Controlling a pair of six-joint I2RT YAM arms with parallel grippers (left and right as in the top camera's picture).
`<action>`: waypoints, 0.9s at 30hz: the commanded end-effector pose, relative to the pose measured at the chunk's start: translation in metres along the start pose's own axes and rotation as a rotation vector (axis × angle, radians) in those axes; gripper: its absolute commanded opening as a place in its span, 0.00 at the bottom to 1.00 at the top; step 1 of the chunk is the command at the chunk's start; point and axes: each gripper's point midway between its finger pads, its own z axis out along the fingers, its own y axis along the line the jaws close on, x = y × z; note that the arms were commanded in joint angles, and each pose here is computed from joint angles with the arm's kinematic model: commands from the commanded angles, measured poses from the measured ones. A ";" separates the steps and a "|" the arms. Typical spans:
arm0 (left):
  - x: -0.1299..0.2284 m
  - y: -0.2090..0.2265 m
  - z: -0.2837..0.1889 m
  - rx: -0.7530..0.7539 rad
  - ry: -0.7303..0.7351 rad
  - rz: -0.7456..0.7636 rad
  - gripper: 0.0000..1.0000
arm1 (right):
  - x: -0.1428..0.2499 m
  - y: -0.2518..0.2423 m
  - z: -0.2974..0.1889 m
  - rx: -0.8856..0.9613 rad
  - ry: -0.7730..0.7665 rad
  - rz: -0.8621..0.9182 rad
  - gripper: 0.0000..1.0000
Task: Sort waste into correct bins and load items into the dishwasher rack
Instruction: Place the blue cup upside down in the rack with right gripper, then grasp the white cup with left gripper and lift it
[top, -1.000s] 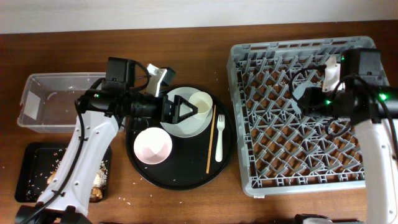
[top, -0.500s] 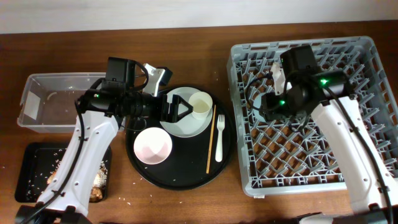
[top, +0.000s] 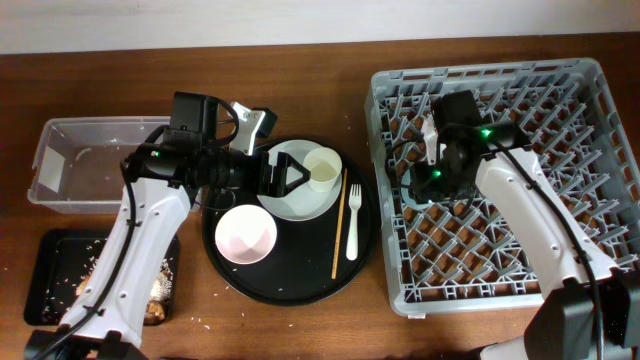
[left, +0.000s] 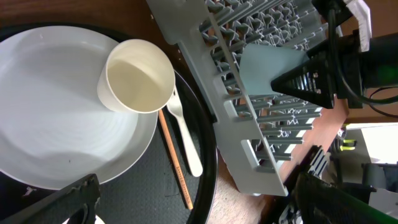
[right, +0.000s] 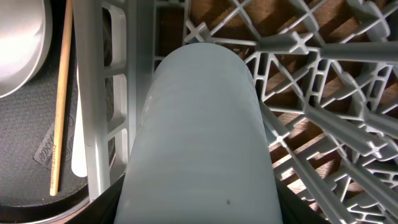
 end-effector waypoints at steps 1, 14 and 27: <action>0.002 0.003 0.001 -0.002 0.006 -0.005 0.99 | 0.003 0.001 0.002 0.007 0.009 -0.003 0.62; 0.002 0.003 0.001 -0.002 0.006 -0.005 0.99 | -0.007 0.010 -0.113 0.001 -0.027 -0.004 0.98; -0.020 0.042 0.068 -0.511 -0.142 -0.215 0.48 | 0.008 0.003 -0.114 0.044 0.035 0.004 0.99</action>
